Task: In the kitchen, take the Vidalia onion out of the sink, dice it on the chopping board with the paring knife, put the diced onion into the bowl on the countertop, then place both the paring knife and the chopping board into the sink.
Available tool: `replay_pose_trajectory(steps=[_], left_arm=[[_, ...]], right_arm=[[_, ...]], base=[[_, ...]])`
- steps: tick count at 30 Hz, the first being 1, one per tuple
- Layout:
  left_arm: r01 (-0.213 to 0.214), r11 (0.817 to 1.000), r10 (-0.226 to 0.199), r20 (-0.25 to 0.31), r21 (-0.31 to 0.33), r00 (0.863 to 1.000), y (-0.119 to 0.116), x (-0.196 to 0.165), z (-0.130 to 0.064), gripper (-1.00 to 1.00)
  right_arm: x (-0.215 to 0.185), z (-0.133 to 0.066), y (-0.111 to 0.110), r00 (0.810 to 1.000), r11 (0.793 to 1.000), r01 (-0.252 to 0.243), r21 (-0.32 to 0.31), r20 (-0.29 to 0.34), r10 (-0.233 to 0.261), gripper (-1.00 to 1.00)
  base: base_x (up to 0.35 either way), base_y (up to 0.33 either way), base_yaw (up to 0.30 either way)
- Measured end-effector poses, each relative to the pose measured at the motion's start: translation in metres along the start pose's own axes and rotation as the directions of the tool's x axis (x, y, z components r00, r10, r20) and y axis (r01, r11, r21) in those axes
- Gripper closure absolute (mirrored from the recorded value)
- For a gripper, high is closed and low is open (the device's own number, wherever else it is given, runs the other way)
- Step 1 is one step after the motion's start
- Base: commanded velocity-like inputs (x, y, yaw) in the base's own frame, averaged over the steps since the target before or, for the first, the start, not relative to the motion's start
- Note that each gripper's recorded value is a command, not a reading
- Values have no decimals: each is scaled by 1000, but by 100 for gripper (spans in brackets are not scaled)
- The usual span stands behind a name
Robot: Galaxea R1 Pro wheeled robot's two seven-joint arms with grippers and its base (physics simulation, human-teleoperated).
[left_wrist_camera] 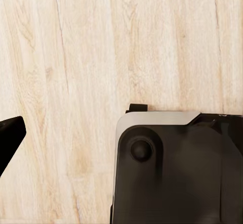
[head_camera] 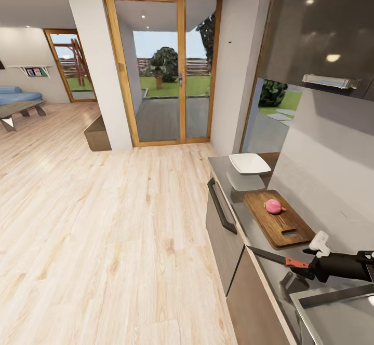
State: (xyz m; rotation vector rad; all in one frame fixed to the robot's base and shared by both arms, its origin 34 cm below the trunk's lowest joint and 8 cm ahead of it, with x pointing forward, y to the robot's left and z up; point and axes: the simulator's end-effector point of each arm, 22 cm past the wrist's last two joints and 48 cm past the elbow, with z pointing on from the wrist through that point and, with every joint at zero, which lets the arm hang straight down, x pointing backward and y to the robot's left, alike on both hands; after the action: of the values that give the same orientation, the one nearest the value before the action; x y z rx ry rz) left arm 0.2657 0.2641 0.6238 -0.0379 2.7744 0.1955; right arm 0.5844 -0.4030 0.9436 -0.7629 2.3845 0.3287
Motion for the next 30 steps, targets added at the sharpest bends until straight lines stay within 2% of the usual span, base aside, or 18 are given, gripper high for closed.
replay_pose_trajectory(steps=[19, 30], left_arm=[[0, 1000, 0, 0, 0, 1000, 0, 0, 0, -100], [0, 1000, 0, 0, 0, 1000, 0, 0, 0, -100]], right_arm=[[4, 3, -3, 1000, 1000, 12, 11, -1, -12, -100], [11, 6, -7, 1000, 1000, -4, 25, -11, 4, -100]], base=[[0, 0, 0], [0, 0, 0]])
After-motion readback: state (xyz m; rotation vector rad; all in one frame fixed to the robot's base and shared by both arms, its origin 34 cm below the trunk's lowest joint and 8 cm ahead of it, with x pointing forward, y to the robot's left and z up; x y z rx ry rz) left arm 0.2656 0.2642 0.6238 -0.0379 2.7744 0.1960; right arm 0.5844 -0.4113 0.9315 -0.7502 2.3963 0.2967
